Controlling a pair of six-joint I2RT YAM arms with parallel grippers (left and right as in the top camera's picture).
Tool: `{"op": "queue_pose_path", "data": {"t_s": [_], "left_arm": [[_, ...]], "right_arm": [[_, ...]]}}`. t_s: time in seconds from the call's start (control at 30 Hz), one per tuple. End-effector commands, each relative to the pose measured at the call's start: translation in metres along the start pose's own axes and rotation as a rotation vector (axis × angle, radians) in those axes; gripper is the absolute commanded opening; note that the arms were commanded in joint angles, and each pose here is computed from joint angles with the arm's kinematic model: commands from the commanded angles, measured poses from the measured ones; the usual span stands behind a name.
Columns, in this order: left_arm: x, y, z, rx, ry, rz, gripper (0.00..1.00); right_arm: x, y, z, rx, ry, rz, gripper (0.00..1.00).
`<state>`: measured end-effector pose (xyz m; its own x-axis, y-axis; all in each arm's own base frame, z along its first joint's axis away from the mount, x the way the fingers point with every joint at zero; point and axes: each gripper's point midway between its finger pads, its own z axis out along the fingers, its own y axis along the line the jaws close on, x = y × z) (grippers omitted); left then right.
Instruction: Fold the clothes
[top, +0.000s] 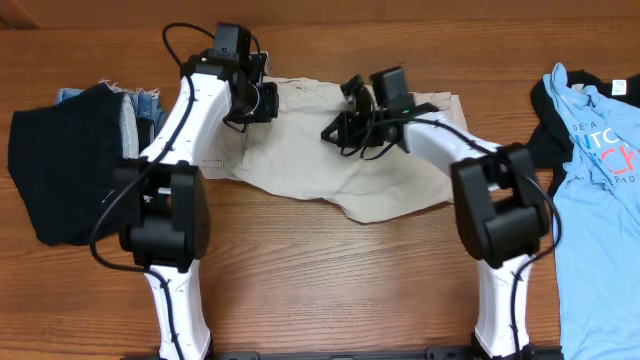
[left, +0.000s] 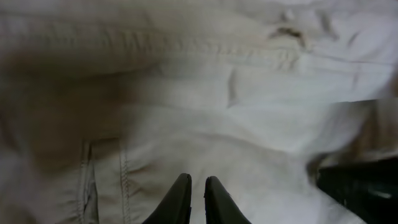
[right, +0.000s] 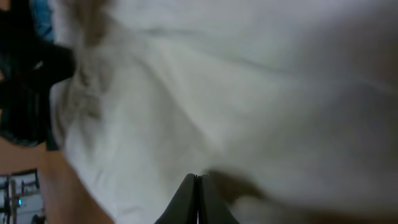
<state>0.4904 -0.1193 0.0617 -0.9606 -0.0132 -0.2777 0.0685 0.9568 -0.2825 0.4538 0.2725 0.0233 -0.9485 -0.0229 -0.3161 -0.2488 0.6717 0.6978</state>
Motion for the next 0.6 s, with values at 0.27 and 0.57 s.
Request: {"op": "queue_pose_path", "data": {"t_s": [0.27, 0.57], "left_arm": [[0.047, 0.052, 0.036, -0.214, 0.193, -0.004, 0.11], [0.036, 0.060, 0.020, -0.148, 0.166, -0.064, 0.09]], "right_arm": [[-0.044, -0.168, -0.108, 0.229, -0.244, 0.452, 0.04], [0.002, -0.238, -0.196, 0.294, -0.215, 0.658, 0.04]]}}
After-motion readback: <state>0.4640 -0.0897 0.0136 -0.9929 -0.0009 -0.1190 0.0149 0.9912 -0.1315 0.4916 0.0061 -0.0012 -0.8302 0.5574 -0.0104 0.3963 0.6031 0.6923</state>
